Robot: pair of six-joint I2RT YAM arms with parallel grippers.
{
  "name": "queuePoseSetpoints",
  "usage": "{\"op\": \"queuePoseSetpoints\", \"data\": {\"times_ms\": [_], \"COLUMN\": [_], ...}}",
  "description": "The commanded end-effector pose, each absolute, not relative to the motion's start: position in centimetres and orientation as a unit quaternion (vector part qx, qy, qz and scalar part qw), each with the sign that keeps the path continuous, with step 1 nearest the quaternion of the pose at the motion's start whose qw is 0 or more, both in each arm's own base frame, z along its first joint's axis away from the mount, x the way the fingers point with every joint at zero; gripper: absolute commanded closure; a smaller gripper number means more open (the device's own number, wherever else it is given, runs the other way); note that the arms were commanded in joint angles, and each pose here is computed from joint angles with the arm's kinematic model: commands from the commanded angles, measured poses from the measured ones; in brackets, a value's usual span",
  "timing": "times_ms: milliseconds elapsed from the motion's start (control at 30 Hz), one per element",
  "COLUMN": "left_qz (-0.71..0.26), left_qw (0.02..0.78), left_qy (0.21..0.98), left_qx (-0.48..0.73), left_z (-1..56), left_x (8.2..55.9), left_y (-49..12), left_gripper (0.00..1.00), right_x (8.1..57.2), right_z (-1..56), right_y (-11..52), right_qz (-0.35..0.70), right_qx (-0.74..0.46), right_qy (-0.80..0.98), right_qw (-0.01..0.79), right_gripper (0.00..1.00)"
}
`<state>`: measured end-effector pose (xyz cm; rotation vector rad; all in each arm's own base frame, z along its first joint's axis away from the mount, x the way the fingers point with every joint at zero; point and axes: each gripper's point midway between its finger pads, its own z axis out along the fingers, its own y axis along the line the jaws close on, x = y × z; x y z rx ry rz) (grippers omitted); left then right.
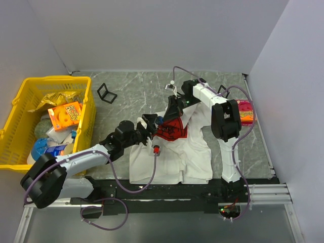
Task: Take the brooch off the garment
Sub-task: Open the brooch on the clothes.
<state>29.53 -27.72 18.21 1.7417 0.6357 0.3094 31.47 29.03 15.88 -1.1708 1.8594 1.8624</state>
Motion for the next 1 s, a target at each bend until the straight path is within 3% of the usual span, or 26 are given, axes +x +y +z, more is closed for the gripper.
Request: {"op": "queuePoseSetpoints", "data": {"times_ms": [0,533,967], "left_qz": [0.152,0.208,0.227], "left_qw": [0.62,0.605,0.615], "left_qy": [0.22,0.159,0.129], "left_qx": [0.737,0.752,0.744], "left_z": [20.3,18.9,19.8], "left_x": [29.2,29.3,29.2], "left_y": [-28.7,-28.7,-29.0], "left_gripper": [0.11,0.24,0.41], "right_x": [28.2,27.3,27.2], "right_z": [21.5,21.8,21.0], "right_y": [28.4,28.8,29.2], "right_qz": [0.671,0.668,0.667], "right_qx": [-0.357,-0.37,-0.37], "right_qy": [0.644,0.64,0.643], "right_qw": [0.092,0.089,0.077], "right_gripper": [1.0,1.0,1.0]}}
